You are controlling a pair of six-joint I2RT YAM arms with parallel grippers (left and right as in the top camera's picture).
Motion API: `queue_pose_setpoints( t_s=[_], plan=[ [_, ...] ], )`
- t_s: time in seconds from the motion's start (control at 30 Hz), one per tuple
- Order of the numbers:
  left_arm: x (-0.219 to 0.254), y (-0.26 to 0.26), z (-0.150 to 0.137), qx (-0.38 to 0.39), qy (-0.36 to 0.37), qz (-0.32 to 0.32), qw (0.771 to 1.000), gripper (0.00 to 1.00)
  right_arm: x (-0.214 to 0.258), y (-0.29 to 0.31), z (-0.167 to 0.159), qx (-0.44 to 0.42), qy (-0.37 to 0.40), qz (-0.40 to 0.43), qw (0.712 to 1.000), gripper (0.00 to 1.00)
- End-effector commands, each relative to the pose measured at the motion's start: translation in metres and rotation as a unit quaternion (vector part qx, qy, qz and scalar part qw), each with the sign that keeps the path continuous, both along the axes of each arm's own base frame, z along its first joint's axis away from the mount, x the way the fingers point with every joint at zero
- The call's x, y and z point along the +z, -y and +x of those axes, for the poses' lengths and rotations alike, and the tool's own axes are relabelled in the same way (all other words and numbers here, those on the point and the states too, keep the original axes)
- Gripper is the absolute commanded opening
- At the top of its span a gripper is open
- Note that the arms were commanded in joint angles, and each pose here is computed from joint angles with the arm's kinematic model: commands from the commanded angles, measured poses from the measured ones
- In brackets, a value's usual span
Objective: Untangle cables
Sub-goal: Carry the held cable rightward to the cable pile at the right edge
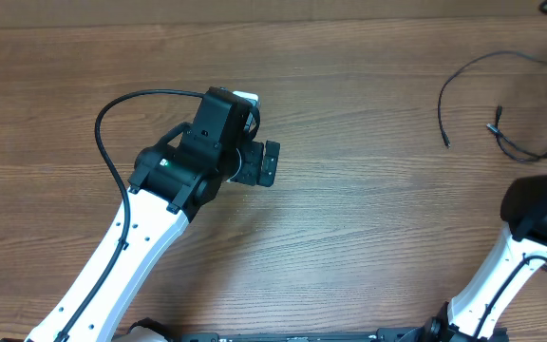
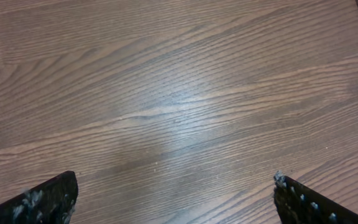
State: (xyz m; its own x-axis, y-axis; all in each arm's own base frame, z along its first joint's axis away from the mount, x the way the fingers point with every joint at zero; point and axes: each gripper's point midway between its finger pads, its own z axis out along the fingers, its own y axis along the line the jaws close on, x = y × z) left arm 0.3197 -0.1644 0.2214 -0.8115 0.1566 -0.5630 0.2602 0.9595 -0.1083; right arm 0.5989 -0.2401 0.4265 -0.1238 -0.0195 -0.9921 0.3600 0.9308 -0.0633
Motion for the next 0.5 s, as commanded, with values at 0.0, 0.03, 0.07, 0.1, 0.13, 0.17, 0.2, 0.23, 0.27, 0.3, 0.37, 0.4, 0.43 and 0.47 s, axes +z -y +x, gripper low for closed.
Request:
queue_pose_setpoints(
  t_s=[0.0, 0.03, 0.07, 0.1, 0.13, 0.17, 0.2, 0.23, 0.27, 0.3, 0.37, 0.4, 0.43, 0.47],
  plan=[
    [0.005, -0.002, 0.003, -0.001, 0.010, 0.004, 1.000, 1.00, -0.045, -0.031, 0.027, 0.076, -0.040, 0.020, 0.996, 0.04],
    [0.005, -0.002, 0.003, -0.001, 0.010, 0.004, 1.000, 1.00, -0.052, -0.039, 0.029, 0.095, -0.051, 0.020, 0.994, 0.04],
    [0.005, -0.002, 0.003, -0.001, 0.010, 0.004, 1.000, 0.99, -0.063, -0.050, 0.034, 0.116, -0.065, 0.017, 0.991, 0.04],
    [0.005, -0.002, 0.003, -0.001, 0.010, 0.004, 1.000, 1.00, -0.069, -0.058, 0.036, 0.129, -0.075, 0.016, 0.989, 0.04],
    [0.005, -0.002, 0.003, -0.001, 0.010, 0.004, 1.000, 0.99, -0.078, -0.064, 0.038, 0.137, -0.087, 0.014, 0.987, 0.04],
    [0.005, -0.002, 0.003, -0.001, 0.010, 0.004, 1.000, 1.00, -0.090, -0.072, 0.040, 0.145, -0.104, 0.012, 0.984, 0.04],
    [0.005, -0.002, 0.003, -0.001, 0.010, 0.004, 1.000, 1.00, -0.100, -0.079, 0.041, 0.153, -0.119, 0.009, 0.981, 0.04],
    [0.005, -0.002, 0.003, -0.001, 0.010, 0.004, 1.000, 1.00, -0.110, -0.085, 0.042, 0.160, -0.134, 0.004, 0.978, 0.04],
    [0.005, -0.002, 0.003, -0.001, 0.010, 0.004, 1.000, 1.00, -0.121, -0.091, 0.042, 0.168, -0.150, 0.000, 0.974, 0.04],
    [0.005, -0.002, 0.003, -0.001, 0.010, 0.004, 1.000, 1.00, -0.131, -0.097, 0.043, 0.176, -0.164, -0.005, 0.971, 0.04],
    [0.005, -0.002, 0.003, -0.001, 0.010, 0.004, 1.000, 1.00, -0.157, -0.112, 0.043, 0.195, -0.201, -0.015, 0.960, 0.04],
    [0.005, -0.002, 0.003, -0.001, 0.010, 0.004, 1.000, 1.00, -0.167, -0.117, 0.042, 0.202, -0.214, -0.017, 0.956, 0.04],
    [0.005, -0.002, 0.003, -0.001, 0.010, 0.004, 1.000, 1.00, -0.176, -0.124, 0.041, 0.210, -0.227, -0.020, 0.951, 0.04],
    [0.005, -0.002, 0.003, -0.001, 0.010, 0.004, 1.000, 1.00, -0.187, -0.130, 0.040, 0.216, -0.240, -0.019, 0.946, 0.04]
  ],
)
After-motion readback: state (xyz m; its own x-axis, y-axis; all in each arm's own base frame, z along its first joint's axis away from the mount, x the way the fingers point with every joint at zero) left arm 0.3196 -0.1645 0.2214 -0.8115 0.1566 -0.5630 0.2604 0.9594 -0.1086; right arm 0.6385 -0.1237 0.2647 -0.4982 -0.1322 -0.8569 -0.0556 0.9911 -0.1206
